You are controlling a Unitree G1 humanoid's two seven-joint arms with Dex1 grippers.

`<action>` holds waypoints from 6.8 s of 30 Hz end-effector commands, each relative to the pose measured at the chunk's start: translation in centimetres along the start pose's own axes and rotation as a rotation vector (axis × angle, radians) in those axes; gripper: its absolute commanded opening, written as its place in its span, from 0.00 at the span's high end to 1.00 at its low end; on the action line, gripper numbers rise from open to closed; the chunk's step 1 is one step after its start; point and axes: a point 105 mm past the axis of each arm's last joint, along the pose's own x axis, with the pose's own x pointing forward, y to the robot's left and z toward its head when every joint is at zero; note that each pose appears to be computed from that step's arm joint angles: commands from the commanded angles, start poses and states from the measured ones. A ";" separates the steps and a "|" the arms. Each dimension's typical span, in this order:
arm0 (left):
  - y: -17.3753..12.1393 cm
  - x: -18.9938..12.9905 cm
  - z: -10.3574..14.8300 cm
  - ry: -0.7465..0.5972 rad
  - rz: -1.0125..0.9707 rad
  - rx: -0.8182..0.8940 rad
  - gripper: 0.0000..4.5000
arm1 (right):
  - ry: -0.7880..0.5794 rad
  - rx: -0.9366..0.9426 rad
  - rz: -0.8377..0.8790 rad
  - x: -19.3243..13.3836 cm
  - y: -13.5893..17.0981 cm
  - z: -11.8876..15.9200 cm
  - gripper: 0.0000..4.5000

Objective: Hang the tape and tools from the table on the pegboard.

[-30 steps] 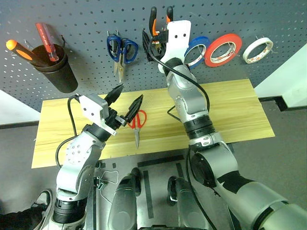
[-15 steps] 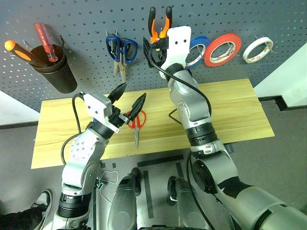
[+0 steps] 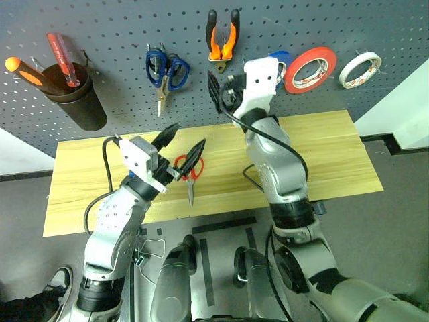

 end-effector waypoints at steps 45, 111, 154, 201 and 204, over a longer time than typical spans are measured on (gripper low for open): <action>-0.8 -0.4 -16.3 0.839 0.663 -0.355 0.19 | 0.619 -0.057 0.378 -14.6 0.7 -5.4 0.01; -3.0 -2.3 -20.6 1.078 0.656 -0.317 0.19 | 0.500 0.059 0.425 -14.4 3.3 -3.6 0.01; -3.6 -4.3 -22.3 1.154 0.636 -0.310 0.76 | 0.502 0.065 0.405 -14.4 3.5 -3.3 0.00; -1.8 3.0 0.5 -0.134 0.387 0.539 0.76 | 0.405 -0.019 0.398 -13.3 -0.2 -1.7 0.00; -1.3 2.8 2.0 -0.213 0.414 0.593 0.76 | 0.417 -0.026 0.393 -13.2 -0.4 -2.0 0.00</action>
